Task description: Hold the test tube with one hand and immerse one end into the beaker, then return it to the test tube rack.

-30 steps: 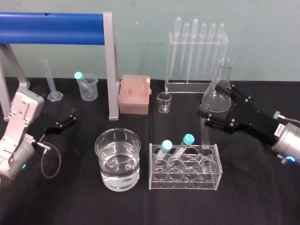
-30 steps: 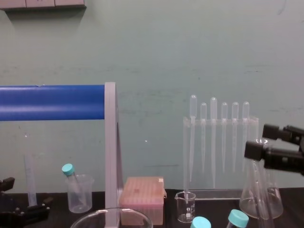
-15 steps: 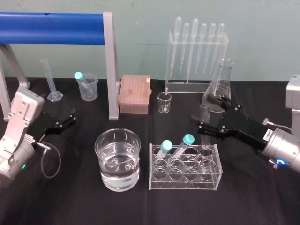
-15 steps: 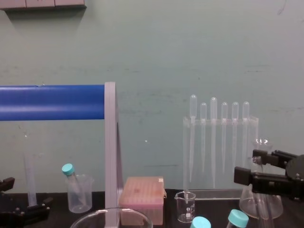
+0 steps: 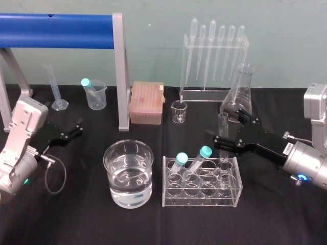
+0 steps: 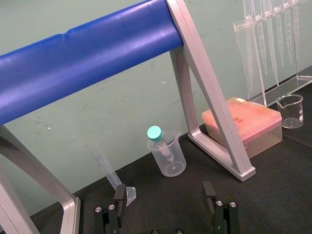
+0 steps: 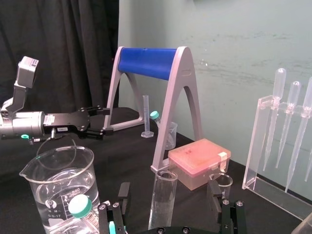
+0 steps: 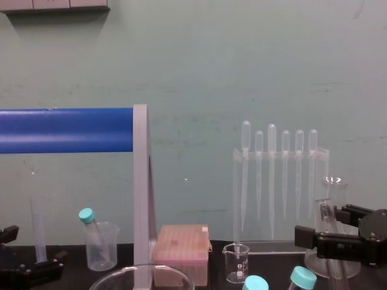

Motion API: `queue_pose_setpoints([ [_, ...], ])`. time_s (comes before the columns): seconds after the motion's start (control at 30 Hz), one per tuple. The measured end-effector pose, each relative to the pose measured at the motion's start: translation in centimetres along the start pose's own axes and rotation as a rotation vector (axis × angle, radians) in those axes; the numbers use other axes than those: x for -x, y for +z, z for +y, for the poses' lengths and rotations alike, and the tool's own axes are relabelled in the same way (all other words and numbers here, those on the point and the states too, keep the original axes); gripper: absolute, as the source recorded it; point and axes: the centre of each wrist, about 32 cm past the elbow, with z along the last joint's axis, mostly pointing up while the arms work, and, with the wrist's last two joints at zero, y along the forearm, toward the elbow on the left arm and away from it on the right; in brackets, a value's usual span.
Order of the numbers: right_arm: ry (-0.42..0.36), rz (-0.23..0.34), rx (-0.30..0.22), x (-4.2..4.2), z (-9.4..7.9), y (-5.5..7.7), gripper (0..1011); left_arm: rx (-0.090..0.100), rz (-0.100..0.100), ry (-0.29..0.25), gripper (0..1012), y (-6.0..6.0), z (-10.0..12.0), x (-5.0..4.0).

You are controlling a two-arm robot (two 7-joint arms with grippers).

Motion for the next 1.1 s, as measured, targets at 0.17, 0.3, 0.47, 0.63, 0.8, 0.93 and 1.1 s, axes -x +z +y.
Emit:
queue_pose_setpoints([
  [0.17, -0.001, 0.003, 0.008, -0.06, 0.07, -0.01, 1002, 0.0, 0.0, 0.0, 1000, 0.0, 0.0, 0.0],
  [0.3, -0.002, 0.003, 0.008, -0.05, 0.07, -0.02, 1002, 0.0, 0.0, 0.0, 1000, 0.0, 0.0, 0.0],
  [0.47, -0.002, 0.002, 0.007, -0.04, 0.06, -0.01, 1002, 0.0, 0.0, 0.0, 1000, 0.0, 0.0, 0.0],
  [0.63, -0.002, 0.001, 0.006, -0.04, 0.05, -0.01, 1002, 0.0, 0.0, 0.0, 1000, 0.0, 0.0, 0.0],
  [0.8, -0.003, 0.001, 0.006, -0.04, 0.03, 0.0, 916, 0.0, 0.0, 0.0, 1000, 0.0, 0.0, 0.0],
  [0.93, -0.003, 0.0, 0.005, -0.03, 0.02, 0.01, 817, 0.0, 0.0, 0.0, 1000, 0.0, 0.0, 0.0],
  [1.1, -0.003, 0.0, 0.004, -0.03, 0.02, 0.02, 670, 0.0, 0.0, 0.0, 1000, 0.0, 0.0, 0.0],
])
